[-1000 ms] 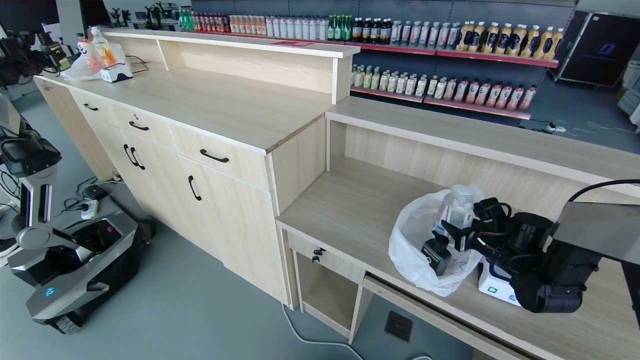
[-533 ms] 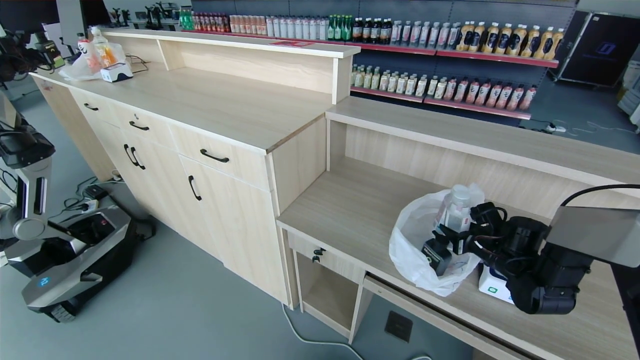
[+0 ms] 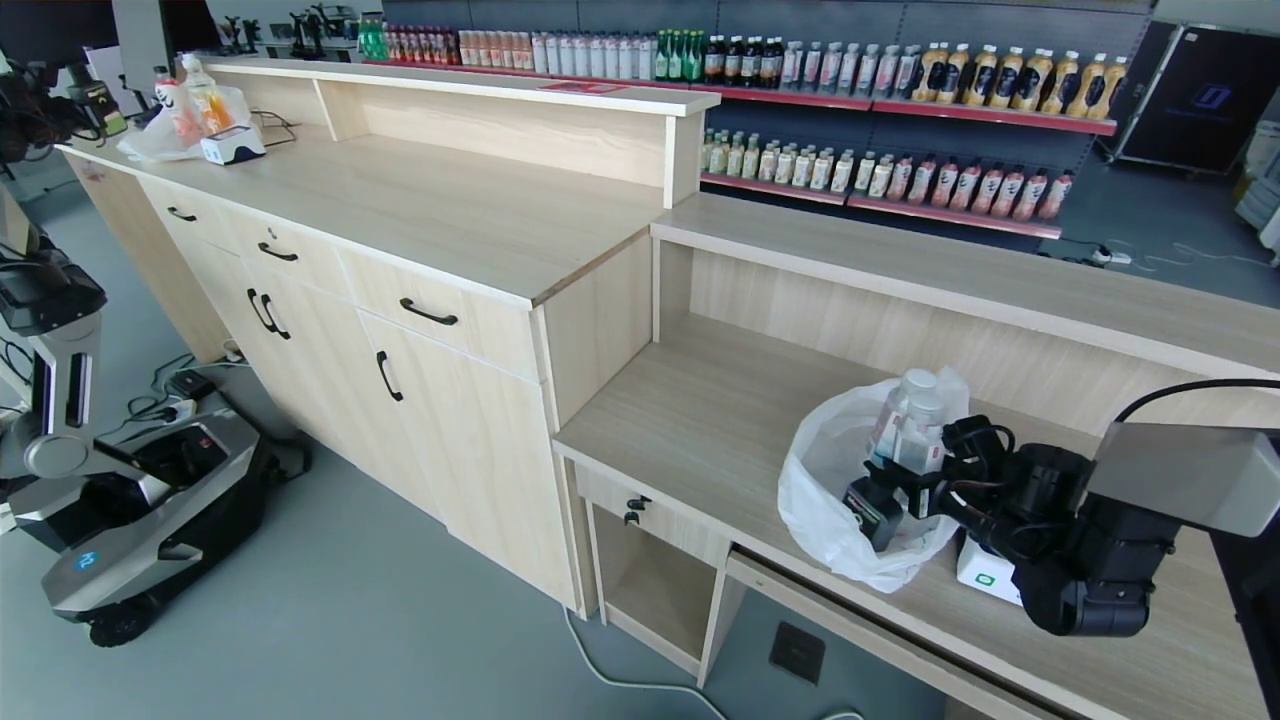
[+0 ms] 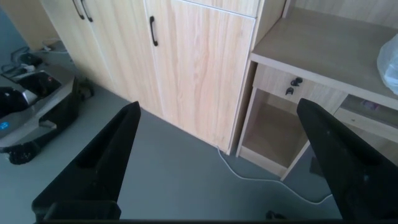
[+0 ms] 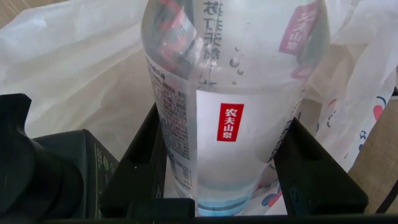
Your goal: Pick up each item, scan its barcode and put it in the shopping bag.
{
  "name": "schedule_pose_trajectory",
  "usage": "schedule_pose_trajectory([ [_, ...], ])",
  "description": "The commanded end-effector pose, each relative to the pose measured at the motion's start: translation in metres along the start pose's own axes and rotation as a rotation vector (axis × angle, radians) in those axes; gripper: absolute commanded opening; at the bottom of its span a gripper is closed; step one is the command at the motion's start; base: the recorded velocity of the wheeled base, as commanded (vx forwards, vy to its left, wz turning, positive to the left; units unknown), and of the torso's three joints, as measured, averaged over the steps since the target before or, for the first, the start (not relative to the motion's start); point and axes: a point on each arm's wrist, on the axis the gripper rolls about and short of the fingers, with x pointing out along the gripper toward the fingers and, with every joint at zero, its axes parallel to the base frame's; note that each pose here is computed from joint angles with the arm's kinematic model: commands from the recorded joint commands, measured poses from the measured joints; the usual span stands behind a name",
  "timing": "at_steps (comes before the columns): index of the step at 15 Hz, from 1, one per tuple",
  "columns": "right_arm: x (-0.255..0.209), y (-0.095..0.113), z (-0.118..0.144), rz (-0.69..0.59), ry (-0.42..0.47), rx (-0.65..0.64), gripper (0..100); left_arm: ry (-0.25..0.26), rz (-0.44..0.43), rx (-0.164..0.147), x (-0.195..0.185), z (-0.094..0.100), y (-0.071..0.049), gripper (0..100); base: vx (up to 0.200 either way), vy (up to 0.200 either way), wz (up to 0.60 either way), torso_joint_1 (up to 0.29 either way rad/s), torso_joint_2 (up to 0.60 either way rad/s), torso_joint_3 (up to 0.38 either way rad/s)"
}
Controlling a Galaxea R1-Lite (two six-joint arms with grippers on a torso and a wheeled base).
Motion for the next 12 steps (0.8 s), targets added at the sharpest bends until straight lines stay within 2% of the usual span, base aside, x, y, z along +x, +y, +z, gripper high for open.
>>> schedule_pose_trajectory([
  [1,0.000,0.001,-0.003,0.003,0.005,0.001,0,0.000,0.000,0.000,0.000,0.000,0.000,100,0.000,0.000,0.00,0.000,0.00,0.000],
  [12,0.011,0.006,-0.004,0.017,-0.033,-0.008,0,0.000,0.000,0.000,0.000,0.000,0.000,100,0.000,0.000,0.00,0.000,0.00,0.000],
])
